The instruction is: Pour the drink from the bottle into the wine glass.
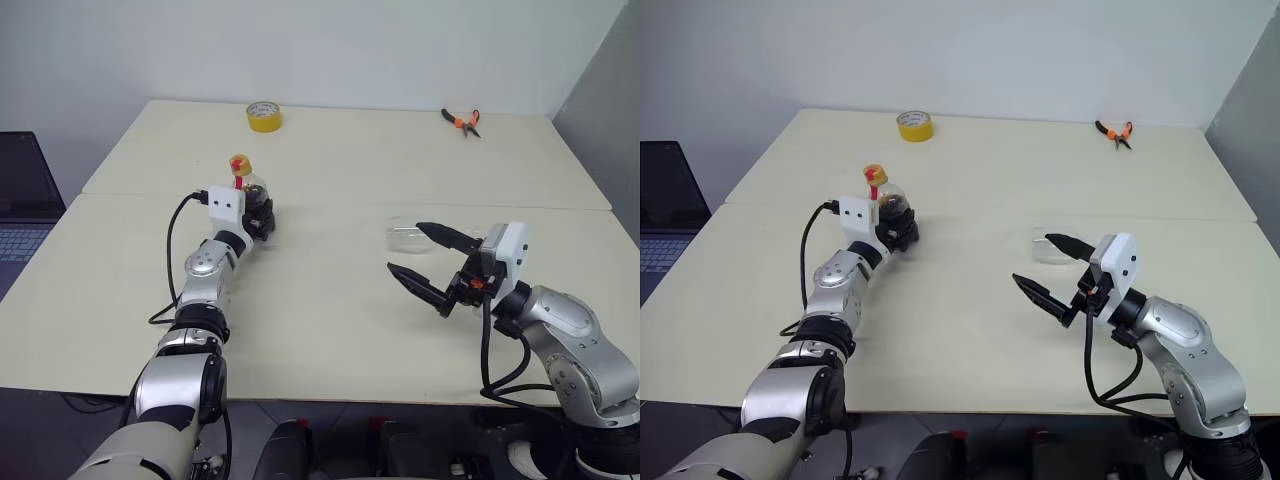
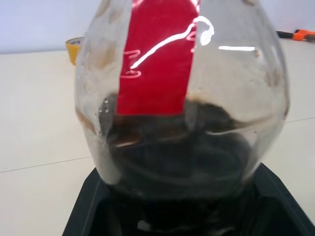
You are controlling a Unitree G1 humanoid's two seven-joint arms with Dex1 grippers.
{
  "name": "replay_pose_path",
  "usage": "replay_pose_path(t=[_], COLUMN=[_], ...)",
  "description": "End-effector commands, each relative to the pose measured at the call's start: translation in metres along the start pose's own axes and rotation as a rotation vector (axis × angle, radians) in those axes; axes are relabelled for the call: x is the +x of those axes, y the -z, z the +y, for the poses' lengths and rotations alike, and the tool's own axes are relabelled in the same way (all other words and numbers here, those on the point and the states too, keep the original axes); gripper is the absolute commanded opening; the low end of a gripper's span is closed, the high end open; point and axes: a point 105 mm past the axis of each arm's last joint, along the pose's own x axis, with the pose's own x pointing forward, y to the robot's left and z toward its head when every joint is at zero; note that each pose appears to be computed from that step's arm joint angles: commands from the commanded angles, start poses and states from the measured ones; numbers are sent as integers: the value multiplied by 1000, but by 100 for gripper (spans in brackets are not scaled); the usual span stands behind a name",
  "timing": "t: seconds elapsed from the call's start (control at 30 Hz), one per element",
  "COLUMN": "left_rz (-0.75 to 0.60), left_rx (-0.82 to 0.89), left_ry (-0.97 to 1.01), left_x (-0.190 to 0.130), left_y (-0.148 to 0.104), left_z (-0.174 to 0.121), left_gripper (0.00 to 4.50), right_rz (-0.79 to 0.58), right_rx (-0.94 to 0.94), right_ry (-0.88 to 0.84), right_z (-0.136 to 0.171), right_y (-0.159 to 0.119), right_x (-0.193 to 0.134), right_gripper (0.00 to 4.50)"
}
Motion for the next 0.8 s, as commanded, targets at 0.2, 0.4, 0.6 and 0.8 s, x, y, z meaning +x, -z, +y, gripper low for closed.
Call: replay_pose_path(t=[0.2, 0.4, 0.6, 0.8], left_rz=[-101, -118, -109, -77], left_rx=[132, 145, 89, 52], left_ry=[239, 425, 657, 924], left_x=[-10, -26, -46, -61], left_y=[-29, -39, -42, -42], left_z=[-54, -108, -161, -194], left_gripper=[192, 192, 192, 192], right_rz=[-6, -28, 32, -21], right_rx=[-89, -55, -46, 38], right_ry=[-114, -38, 61, 96], right_z=[13, 7, 2, 4], right_y=[-22, -33, -29, -41], right_x=[-2, 2, 0, -4], right_gripper=[450, 450, 450, 450])
